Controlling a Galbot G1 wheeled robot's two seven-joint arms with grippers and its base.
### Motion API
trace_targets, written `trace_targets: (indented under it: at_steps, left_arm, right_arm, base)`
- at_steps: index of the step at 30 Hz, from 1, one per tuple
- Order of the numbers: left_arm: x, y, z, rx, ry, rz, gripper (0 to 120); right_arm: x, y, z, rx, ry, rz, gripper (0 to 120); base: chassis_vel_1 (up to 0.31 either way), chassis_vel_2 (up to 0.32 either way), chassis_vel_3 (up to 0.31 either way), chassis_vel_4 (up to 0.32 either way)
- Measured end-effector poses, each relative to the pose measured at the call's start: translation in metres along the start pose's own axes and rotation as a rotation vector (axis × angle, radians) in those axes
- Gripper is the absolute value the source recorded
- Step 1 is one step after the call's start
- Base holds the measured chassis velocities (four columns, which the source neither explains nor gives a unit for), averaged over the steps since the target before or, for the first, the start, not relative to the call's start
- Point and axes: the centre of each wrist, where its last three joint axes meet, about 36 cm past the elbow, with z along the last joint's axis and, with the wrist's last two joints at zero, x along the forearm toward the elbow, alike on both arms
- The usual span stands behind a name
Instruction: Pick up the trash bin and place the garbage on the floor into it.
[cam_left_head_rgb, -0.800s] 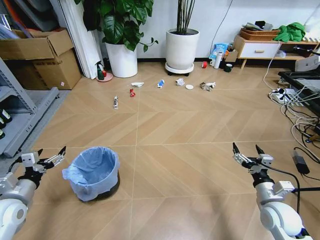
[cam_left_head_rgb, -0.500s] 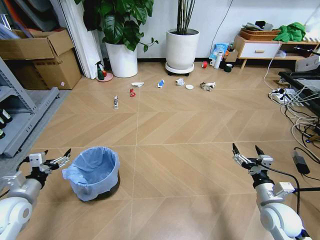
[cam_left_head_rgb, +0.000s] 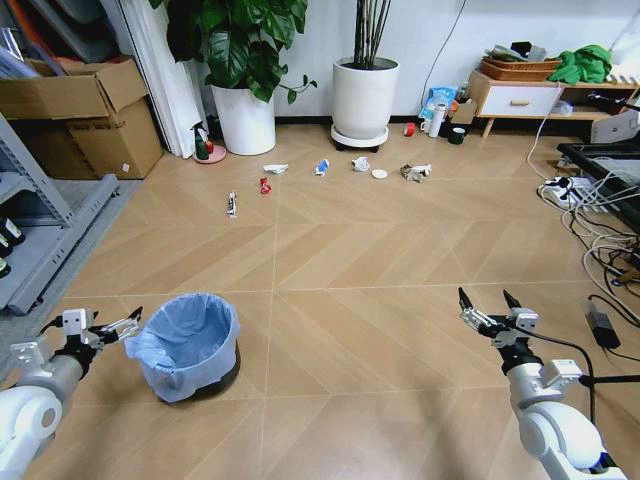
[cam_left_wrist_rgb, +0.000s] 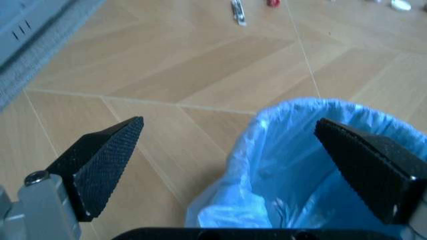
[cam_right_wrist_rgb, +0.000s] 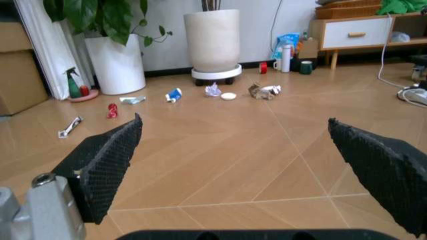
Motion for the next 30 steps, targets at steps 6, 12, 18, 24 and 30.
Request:
trace_targets:
  at_steps: [6, 12, 18, 24, 30]
  left_arm:
    - [-0.011, -0.003, 0.008, -0.011, 0.079, 0.014, 100]
    - [-0.030, -0.010, 0.024, -0.018, 0.135, 0.033, 100]
    - [-0.049, -0.013, 0.036, -0.036, 0.150, 0.034, 98]
    - [-0.057, -0.013, 0.038, -0.032, 0.154, 0.045, 82]
    - [-0.059, -0.012, 0.038, -0.027, 0.153, 0.059, 57]
  right_arm:
    - [0.002, 0.001, 0.002, -0.001, 0.009, -0.003, 100]
    - [0.005, -0.001, 0.003, -0.003, 0.013, 0.010, 100]
    - [0.008, 0.001, 0.003, -0.009, 0.014, 0.015, 100]
    - [0.011, -0.001, 0.000, -0.006, 0.012, 0.022, 100]
    - [0.013, -0.003, 0.000, -0.004, 0.012, 0.027, 100]
  base:
    - [0.000, 0.000, 0.000, 0.000]
    - [0.000, 0.000, 0.000, 0.000]
    - [0.000, 0.000, 0.000, 0.000]
    - [0.000, 0.000, 0.000, 0.000]
    - [0.000, 0.000, 0.000, 0.000]
